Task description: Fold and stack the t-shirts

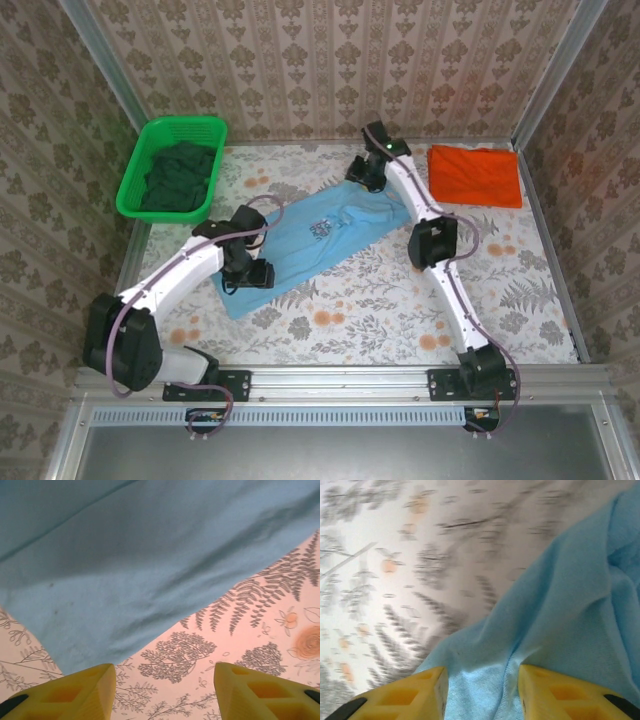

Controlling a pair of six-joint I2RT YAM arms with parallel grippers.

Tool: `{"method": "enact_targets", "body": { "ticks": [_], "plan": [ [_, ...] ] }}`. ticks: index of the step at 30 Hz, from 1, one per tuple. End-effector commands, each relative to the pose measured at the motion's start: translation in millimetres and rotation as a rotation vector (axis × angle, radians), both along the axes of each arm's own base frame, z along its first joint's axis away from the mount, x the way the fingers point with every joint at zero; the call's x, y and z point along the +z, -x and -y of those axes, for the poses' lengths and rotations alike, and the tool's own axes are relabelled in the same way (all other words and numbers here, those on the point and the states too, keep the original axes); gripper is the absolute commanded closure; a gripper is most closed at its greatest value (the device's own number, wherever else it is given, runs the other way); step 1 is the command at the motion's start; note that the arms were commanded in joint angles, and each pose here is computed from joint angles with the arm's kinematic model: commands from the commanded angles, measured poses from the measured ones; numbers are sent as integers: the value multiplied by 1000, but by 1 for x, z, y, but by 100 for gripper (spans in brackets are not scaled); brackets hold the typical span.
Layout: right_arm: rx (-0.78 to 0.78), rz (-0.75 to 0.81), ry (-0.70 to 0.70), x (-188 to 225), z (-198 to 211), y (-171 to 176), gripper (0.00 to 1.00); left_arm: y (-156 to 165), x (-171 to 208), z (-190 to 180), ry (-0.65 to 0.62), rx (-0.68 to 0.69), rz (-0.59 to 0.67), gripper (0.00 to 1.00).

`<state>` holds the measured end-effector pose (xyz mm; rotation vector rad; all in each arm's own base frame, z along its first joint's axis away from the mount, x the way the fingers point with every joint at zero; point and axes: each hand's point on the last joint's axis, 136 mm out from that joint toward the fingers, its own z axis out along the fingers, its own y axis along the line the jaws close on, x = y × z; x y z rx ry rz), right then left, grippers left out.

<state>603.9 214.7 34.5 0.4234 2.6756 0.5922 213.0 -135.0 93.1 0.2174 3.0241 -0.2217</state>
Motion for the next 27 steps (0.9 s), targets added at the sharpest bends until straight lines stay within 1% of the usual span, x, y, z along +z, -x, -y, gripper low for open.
{"method": "enact_targets", "body": {
  "ticks": [1,4,6,10,12,15,19,21,24,27],
  "plan": [
    [43,11,-86,-1,-28,2,52,12,-11,19,53,-59,-61,45],
    [76,100,-94,36,-31,-6,47,10,-27,34,56,-93,-105,45],
    [88,157,-62,68,-21,-8,43,7,-41,41,53,-91,-141,45],
    [60,224,-27,137,18,-2,36,4,-64,56,44,-120,-178,45],
    [40,251,19,172,45,10,34,6,-76,64,50,-139,-214,45],
    [8,268,100,218,86,37,32,11,-85,82,74,-182,-250,46],
    [-37,211,219,253,131,87,31,14,-88,114,144,-221,-259,45],
    [-37,171,287,264,146,116,30,15,-88,136,187,-242,-262,45],
    [-25,116,350,277,161,153,30,19,-87,171,229,-294,-277,45],
    [-21,116,358,295,170,174,29,24,-85,206,248,-348,-284,44]
  ]
}}
